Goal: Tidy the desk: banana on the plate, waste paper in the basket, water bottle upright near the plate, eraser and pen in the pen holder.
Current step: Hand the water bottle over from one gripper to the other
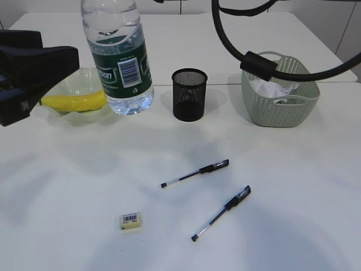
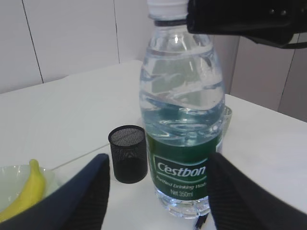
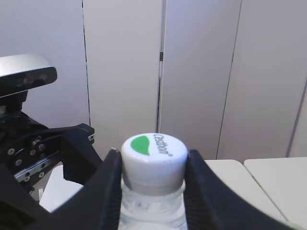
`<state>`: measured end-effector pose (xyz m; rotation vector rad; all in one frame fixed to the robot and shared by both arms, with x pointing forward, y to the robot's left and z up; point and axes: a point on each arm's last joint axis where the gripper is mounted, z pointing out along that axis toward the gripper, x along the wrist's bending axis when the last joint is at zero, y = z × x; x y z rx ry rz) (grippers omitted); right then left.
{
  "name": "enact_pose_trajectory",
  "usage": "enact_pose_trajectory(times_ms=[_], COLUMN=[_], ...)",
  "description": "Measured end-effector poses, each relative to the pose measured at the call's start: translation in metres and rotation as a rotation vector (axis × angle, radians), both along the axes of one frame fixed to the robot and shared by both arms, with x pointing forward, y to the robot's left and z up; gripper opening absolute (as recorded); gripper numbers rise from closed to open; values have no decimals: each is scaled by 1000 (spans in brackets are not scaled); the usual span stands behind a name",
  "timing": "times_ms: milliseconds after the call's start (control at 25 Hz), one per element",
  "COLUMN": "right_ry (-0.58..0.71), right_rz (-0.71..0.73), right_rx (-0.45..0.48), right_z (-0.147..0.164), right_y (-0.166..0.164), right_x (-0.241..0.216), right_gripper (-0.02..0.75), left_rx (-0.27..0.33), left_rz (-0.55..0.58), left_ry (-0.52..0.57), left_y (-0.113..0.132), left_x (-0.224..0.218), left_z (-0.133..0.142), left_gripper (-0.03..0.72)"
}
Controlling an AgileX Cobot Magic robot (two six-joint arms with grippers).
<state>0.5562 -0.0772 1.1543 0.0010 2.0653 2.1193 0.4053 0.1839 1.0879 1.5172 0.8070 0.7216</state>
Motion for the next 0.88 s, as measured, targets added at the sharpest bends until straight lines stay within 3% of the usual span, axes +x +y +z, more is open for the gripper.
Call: enact_pose_trajectory(times_ms=[480, 880], right_ry=[-18, -71], right_rz=[45, 85], right_rx=[2, 27], right_z=[0, 18], right_y=[12, 24], right_x=[-9, -19], right_gripper=[234, 234], left_rx=[29, -5], left_rz=[-18, -19], left_ry=[-24, -1], left_y=[-1, -2], left_x=[-1, -1], left_z=[0, 0], left_gripper=[454, 499])
